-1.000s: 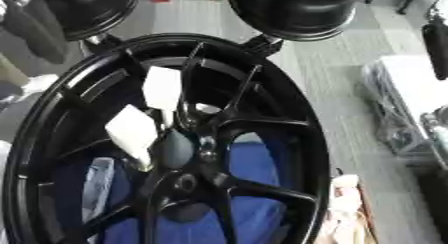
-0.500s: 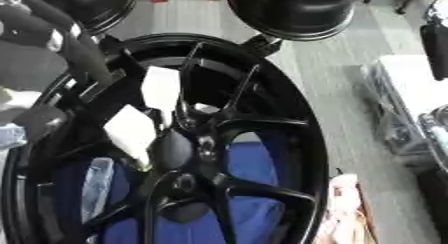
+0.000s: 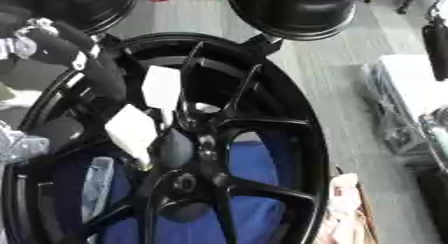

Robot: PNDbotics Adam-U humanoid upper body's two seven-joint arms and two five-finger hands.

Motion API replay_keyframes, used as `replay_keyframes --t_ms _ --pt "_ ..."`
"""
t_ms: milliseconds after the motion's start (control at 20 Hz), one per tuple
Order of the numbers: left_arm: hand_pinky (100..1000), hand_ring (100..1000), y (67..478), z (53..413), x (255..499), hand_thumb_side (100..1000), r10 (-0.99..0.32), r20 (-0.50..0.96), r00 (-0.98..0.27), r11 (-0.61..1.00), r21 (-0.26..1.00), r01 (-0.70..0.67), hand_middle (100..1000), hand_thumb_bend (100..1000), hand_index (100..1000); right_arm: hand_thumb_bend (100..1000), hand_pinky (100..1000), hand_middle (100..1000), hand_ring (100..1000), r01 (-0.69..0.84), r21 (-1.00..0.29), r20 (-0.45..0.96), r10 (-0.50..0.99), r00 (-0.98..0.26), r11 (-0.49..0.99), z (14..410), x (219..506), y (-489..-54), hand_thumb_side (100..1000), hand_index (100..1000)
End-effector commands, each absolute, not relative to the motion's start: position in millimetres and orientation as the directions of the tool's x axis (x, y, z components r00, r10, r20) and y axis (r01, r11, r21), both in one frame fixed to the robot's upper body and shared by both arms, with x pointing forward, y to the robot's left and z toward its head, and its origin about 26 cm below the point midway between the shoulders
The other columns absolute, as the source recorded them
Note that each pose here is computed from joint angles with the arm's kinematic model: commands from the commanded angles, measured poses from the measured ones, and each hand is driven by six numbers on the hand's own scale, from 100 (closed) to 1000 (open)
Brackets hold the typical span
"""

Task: Pull the pin out of the wheel hub.

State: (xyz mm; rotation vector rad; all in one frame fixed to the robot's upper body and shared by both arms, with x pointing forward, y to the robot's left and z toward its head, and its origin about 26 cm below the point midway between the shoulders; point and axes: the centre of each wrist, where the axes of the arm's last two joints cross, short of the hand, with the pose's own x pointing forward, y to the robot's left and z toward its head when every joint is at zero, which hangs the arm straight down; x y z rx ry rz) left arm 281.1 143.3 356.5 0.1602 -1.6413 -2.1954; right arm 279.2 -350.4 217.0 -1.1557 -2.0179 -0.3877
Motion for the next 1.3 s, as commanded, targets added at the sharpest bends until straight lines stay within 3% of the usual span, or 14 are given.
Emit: replay_keyframes --t_ms 50,1300 --pt "832 750 141.3 361.4 277.2 167 -0.4 0.104 -0.91 -0.239 0.947 0.214 778 164 836 100 493 690 620 0.863 -0.083 0.743 0.609 -0.28 0.498 225.4 276.8 -349.7 490 552" --pt "853 792 129.0 343.8 278.4 154 -0.485 0.102 -0.868 -0.269 0.927 0.26 814 216 850 100 489 688 617 0.847 -0.06 0.753 0.581 -0.308 0.527 223.8 278.4 -345.7 508 547"
